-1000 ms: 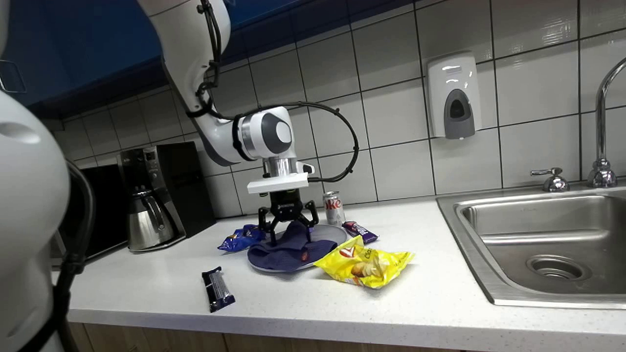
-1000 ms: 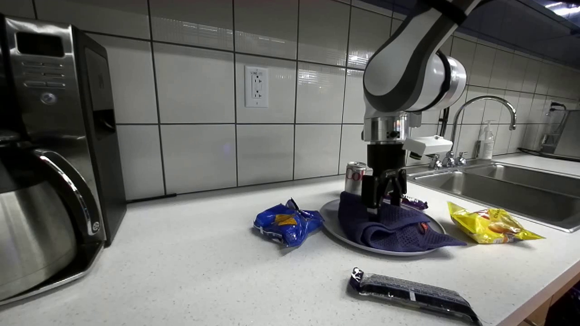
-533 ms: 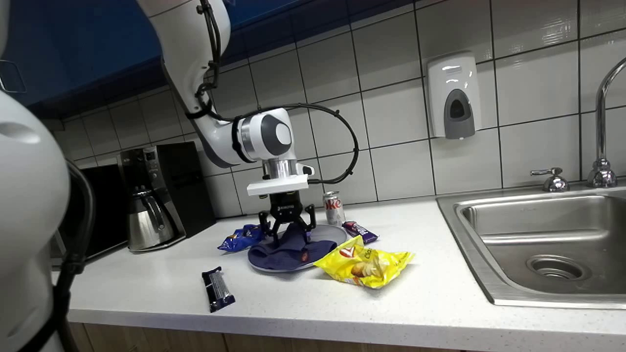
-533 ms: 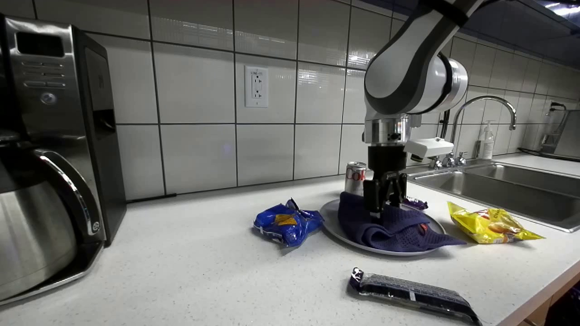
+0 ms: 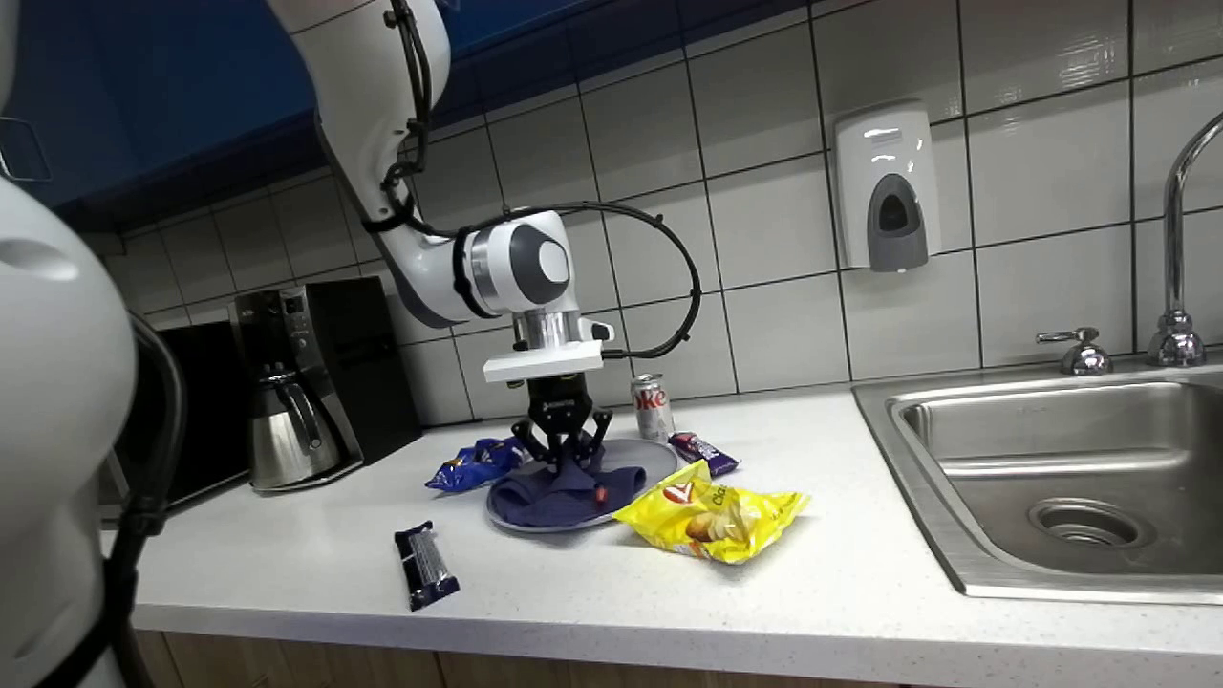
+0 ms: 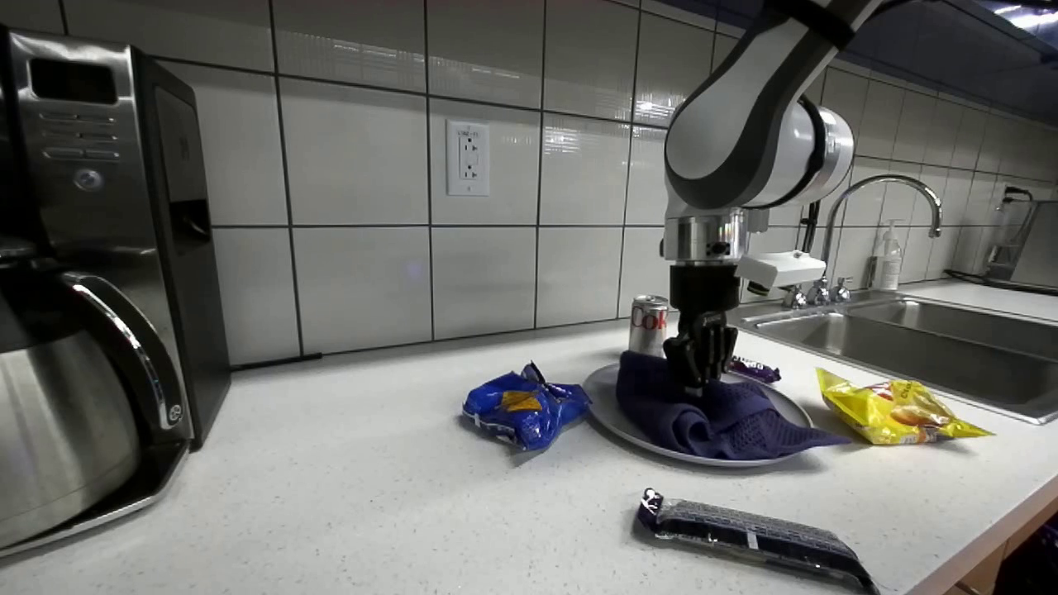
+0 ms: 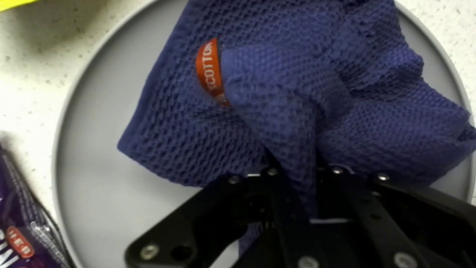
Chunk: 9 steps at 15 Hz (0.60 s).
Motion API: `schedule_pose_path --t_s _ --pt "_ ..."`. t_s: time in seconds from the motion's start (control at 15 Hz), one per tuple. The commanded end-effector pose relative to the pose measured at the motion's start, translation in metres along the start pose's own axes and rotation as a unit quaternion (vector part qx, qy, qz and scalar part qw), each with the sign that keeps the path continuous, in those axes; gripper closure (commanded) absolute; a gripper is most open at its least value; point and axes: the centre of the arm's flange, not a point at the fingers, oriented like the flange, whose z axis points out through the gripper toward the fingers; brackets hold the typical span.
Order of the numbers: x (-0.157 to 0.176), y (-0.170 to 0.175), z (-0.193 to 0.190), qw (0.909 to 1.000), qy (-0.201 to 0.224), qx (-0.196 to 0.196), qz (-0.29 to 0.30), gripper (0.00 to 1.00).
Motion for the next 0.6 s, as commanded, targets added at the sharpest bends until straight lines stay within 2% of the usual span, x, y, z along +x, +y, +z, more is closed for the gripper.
schedule_pose_path --t_s 0.0,0.53 --pt "-0.006 0.001 -0.005 0.9999 0.010 0.001 -0.008 1.00" --pt "-0.012 -0.006 -0.043 0.9993 0.037 -0.007 -0.010 0.98"
